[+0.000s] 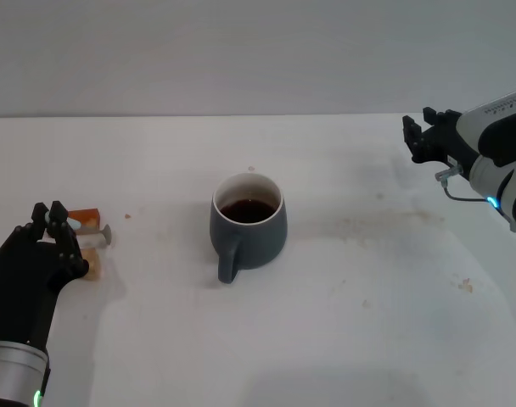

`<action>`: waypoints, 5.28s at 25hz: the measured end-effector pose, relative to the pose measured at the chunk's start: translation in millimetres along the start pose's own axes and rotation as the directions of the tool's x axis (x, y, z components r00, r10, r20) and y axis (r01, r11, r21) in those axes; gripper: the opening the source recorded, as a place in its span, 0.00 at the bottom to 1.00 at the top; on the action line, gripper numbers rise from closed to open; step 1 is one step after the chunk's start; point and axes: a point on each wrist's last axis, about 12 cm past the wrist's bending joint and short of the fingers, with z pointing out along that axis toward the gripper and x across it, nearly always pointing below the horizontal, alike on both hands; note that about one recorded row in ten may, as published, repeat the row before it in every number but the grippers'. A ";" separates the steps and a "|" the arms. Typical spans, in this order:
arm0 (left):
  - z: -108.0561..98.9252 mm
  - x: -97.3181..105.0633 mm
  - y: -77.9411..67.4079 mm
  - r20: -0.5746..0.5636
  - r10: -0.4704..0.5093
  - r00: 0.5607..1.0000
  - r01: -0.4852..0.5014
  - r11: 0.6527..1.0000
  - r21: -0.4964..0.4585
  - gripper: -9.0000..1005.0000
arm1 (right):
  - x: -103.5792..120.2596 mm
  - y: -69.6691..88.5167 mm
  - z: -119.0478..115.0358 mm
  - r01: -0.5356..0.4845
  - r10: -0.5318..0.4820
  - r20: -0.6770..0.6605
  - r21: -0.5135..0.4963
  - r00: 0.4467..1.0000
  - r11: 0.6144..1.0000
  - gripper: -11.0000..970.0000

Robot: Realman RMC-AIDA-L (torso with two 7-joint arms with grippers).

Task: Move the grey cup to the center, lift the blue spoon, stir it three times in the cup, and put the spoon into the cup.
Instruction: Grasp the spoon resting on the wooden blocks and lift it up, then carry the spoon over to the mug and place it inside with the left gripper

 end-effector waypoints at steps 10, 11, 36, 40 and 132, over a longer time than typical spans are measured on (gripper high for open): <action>3.1 -3.4 0.4 0.013 0.001 1.000 -0.001 1.000 0.011 0.14 | -0.2 0.9 0.3 -0.002 0.002 0.000 -0.001 1.000 1.000 0.32; 3.9 -4.4 0.0 0.017 0.000 1.000 0.000 1.000 0.013 0.14 | -0.3 0.9 0.3 -0.002 0.002 0.000 -0.001 1.000 1.000 0.32; 34.5 -74.8 -12.3 0.082 -0.065 0.995 0.046 0.976 0.213 0.14 | 3.1 -3.1 -0.9 -0.021 0.022 -0.007 0.020 1.000 1.000 0.32; 41.4 -93.3 -21.7 0.061 -0.051 0.997 0.033 0.963 0.266 0.14 | 4.9 -4.3 -1.7 -0.020 0.021 -0.011 0.023 1.000 1.000 0.32; 66.6 -36.0 -80.2 -0.119 0.122 0.985 -0.036 0.832 0.554 0.14 | 20.0 -15.3 -10.0 0.056 -0.053 -0.051 0.073 0.997 0.996 0.32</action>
